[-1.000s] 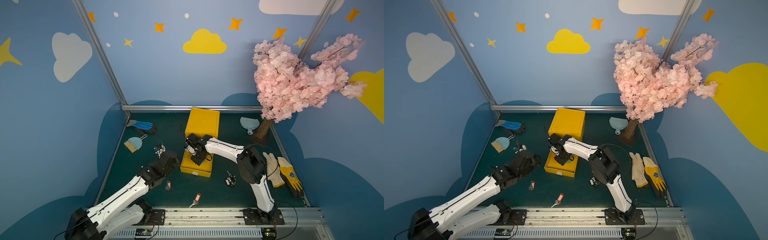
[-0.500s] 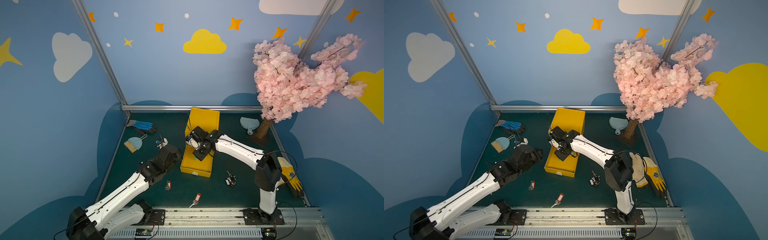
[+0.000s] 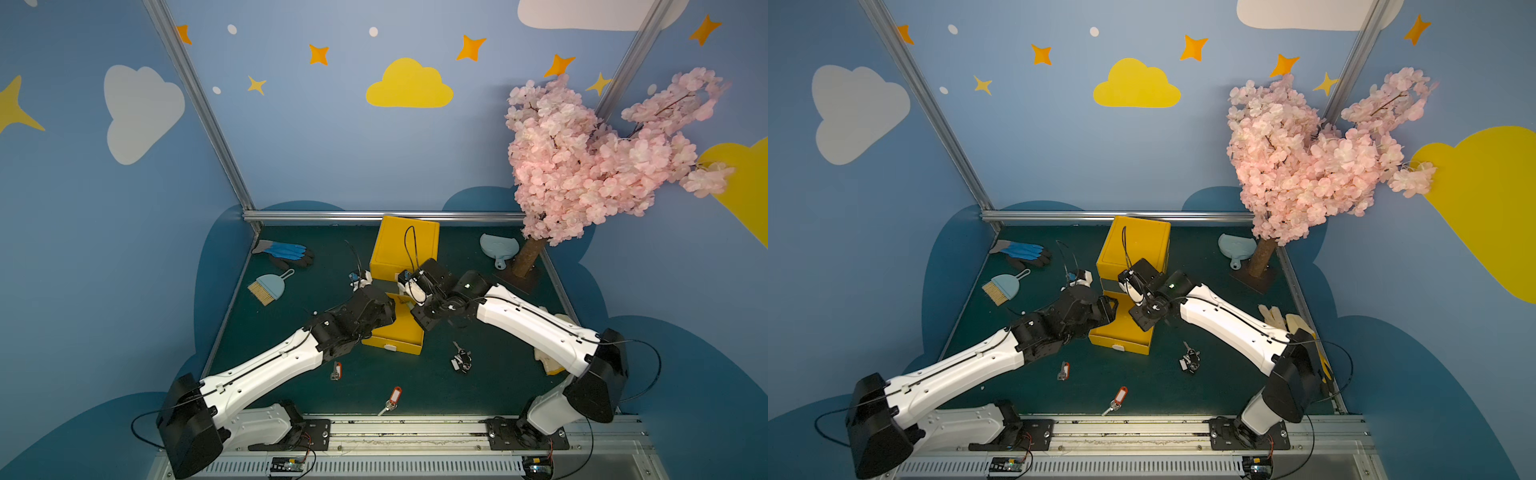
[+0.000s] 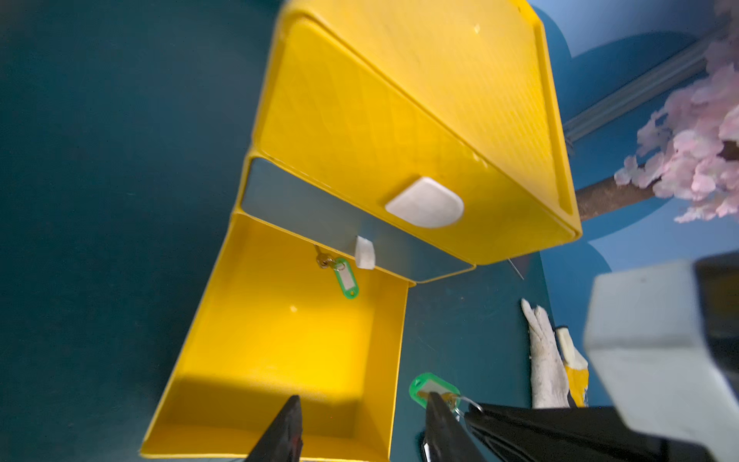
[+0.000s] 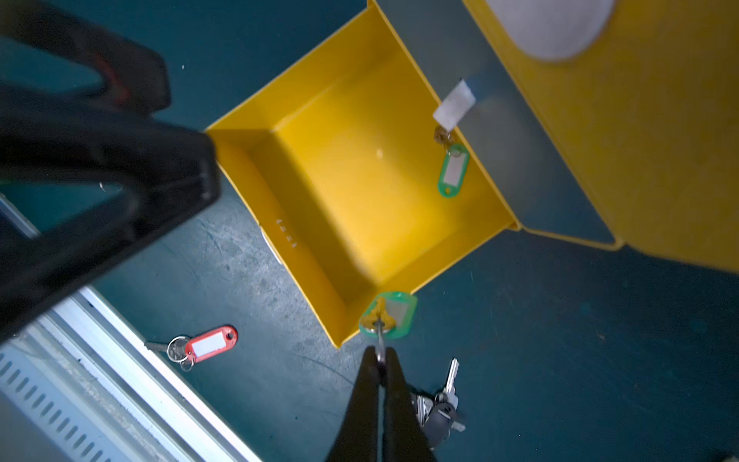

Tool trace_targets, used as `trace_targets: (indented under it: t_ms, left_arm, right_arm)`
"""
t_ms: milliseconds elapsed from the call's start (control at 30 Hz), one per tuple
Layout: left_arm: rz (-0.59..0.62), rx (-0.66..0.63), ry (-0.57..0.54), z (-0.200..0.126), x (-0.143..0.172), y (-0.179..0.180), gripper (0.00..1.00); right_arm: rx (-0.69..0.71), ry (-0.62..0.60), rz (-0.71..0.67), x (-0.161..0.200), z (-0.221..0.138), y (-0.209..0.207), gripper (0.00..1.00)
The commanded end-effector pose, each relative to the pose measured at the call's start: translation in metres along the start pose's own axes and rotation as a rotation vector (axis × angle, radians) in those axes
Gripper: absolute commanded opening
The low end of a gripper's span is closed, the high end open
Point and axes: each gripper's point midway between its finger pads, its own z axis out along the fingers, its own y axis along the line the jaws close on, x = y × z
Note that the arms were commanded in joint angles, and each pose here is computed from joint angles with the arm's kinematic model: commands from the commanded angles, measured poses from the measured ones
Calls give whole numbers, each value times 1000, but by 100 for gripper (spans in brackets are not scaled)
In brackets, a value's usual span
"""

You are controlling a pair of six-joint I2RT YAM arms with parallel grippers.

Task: Take the keys out of the drawer
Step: Pick up the key from the drawer, then place the key at the center of the board.

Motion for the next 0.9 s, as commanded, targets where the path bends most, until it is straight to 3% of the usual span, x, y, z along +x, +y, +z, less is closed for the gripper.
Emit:
trace_targets:
  t_ms: [0, 433, 867]
  left_arm:
    - [43, 84, 3, 7, 0, -33, 51]
    - [133, 218, 150, 50, 37, -104, 51]
    - [203, 254, 220, 66, 54, -140, 51]
  right_arm:
    - [31, 2, 90, 23, -15, -9, 0]
    - [201, -42, 412, 108, -31, -69, 0]
    - [178, -32, 619, 139, -9, -99, 0]
